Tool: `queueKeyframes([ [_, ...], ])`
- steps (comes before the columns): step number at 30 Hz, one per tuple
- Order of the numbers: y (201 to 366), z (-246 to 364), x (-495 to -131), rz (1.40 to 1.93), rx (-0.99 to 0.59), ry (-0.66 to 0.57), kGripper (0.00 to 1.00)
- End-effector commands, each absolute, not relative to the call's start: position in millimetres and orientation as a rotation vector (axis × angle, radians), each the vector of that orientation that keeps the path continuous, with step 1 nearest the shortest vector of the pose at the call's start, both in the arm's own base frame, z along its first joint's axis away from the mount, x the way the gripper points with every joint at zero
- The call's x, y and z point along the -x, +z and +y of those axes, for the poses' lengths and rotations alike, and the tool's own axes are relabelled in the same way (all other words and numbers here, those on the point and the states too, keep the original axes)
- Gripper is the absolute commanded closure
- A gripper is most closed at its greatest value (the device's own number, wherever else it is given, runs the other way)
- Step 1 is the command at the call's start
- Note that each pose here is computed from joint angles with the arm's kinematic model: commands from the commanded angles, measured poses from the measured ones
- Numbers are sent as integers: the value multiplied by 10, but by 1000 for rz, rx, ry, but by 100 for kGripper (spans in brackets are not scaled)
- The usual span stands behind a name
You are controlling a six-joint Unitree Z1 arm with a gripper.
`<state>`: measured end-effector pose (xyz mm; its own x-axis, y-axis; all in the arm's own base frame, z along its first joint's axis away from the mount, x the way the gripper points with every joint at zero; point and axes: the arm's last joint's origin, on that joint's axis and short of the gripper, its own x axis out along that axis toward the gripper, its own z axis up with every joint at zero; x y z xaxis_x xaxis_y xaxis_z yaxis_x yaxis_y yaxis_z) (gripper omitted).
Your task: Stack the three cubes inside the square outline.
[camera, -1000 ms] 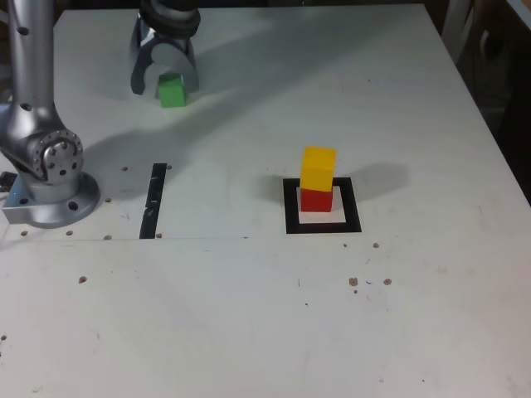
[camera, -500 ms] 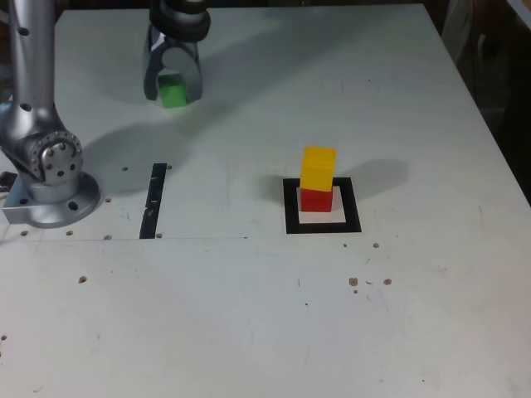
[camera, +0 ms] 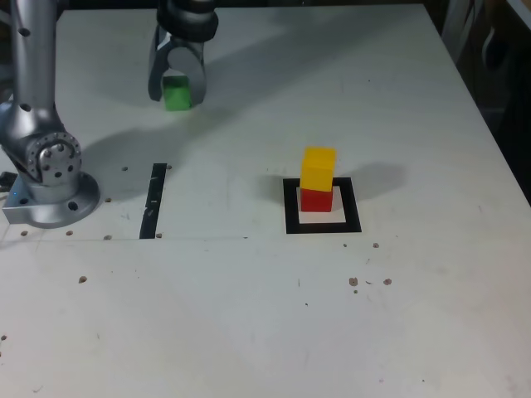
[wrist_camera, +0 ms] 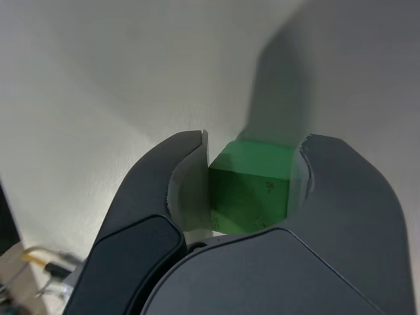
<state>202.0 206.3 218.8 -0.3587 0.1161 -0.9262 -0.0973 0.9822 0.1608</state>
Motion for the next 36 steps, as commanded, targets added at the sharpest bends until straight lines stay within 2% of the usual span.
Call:
queueKeyframes([
  [1,2383,1955,-2050,1896,-32,222,81],
  [5,2989,1460,-2208,1828,-113,189,82],
  [8,3362,1055,-2340,1779,-192,149,82],
  [11,3604,685,-2493,1727,-241,100,82],
  [14,3734,371,-2653,1679,-252,57,82],
  [16,3757,200,-2762,1660,-242,33,82],
  [26,3670,-534,-3251,1628,-229,-8,82],
  [33,3420,-661,-3519,1679,-251,-11,82],
  [36,3362,-660,-3561,1692,-270,-12,82],
])
